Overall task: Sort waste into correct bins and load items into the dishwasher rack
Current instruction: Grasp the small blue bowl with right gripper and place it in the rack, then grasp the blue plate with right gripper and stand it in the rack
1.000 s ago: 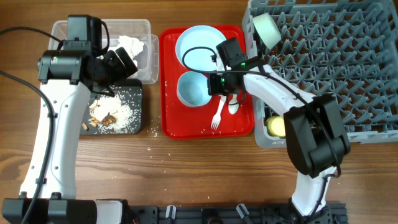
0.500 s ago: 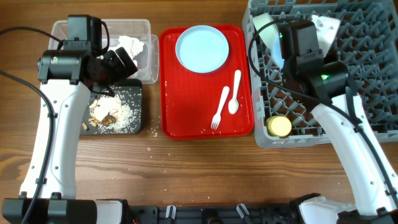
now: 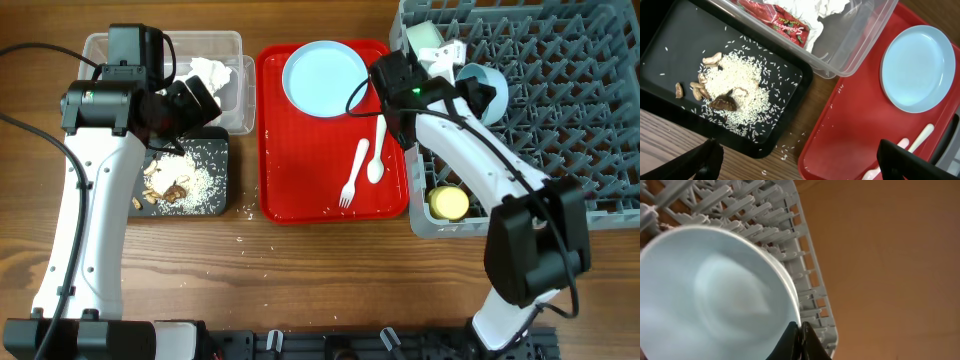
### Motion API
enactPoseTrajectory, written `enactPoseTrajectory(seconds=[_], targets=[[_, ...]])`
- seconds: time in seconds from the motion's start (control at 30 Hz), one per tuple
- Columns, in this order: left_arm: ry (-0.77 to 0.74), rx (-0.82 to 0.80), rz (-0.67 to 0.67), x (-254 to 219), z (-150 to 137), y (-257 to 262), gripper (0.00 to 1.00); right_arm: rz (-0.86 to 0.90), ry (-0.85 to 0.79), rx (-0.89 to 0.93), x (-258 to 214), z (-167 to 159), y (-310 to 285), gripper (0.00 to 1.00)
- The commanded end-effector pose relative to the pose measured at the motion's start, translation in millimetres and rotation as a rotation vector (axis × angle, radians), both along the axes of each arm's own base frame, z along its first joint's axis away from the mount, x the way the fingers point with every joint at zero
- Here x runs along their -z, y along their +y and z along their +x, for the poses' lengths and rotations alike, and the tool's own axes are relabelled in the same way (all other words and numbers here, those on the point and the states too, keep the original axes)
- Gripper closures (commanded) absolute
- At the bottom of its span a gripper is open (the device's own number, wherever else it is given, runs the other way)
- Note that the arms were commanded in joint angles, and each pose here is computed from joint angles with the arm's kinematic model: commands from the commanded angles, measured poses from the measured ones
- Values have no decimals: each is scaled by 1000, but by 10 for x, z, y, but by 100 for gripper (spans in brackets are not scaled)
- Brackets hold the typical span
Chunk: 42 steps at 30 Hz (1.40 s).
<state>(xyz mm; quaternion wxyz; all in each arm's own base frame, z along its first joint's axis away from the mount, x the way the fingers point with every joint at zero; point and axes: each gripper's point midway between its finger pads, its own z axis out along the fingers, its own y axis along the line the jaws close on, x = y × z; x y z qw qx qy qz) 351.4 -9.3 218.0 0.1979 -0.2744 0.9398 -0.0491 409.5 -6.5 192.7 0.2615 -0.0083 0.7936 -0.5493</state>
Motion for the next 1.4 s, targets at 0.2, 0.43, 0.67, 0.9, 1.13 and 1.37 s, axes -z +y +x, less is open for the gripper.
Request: enactPoseTrajectory(seconds=[0.2,0.43,0.67,0.9,1.13,1.37], targets=[[-6,-8,13,-20,9,46,0,31,151,-169,308,36,568,96],[-6,-8,14,-20,9,47,0,191,227,-267,545,3,926,50],[-6,-8,13,-20,9,46,0,613,94,-427,-53,78,1481,38],[-6,-8,13,-20,9,46,0,1405,-80,-418,209,666,2306,46],[-6,-8,14,-20,9,47,0,1409,-25,-146,1504,900,2131,54],[-6,-8,14,-20,9,47,0,1354,94,-37,2201,746,1977,70]])
